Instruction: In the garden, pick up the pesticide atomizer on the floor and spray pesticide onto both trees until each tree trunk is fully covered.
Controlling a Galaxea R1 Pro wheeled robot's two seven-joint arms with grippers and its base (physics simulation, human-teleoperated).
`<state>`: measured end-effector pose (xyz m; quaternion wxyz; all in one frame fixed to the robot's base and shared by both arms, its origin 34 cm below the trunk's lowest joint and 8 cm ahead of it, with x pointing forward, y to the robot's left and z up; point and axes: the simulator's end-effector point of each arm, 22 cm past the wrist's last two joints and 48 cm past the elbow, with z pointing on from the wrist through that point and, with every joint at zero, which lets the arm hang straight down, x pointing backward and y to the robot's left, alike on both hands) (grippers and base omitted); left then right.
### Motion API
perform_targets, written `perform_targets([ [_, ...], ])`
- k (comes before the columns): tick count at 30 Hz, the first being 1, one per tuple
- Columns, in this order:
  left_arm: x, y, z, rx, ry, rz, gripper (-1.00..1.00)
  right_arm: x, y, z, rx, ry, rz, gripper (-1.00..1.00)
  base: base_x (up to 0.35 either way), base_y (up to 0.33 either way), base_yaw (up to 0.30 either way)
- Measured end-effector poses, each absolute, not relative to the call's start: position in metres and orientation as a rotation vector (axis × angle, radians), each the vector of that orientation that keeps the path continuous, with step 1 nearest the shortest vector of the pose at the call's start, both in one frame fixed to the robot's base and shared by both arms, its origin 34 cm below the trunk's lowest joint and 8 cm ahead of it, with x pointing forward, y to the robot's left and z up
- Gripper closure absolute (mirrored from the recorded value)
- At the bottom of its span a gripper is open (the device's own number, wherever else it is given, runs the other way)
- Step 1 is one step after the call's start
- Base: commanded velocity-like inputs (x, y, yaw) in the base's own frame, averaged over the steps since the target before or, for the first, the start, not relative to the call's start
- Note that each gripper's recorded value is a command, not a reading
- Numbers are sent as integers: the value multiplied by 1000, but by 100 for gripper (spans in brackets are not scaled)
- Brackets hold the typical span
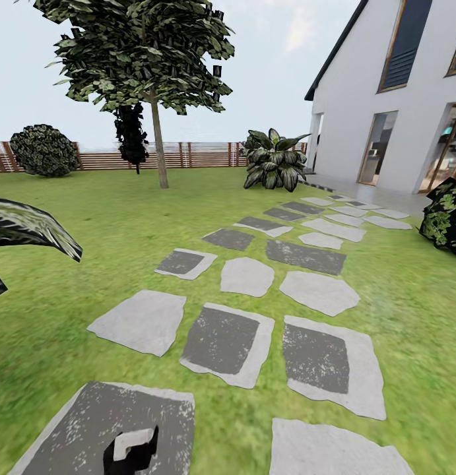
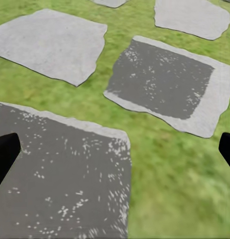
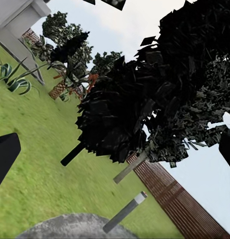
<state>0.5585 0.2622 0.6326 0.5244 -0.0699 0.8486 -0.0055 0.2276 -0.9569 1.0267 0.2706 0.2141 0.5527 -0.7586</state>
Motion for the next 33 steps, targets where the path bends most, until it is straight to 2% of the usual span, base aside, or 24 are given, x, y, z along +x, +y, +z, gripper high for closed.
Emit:
perform_targets([
  [21,598,278,670,-204,1837,33,-100,218,-957,986,577,1516,-2057,-100,0,0,0],
  [33,581,279,631,-204,1901,44,-100,248,-954,980,509,1486,-1966,-100,-15,1,0],
])
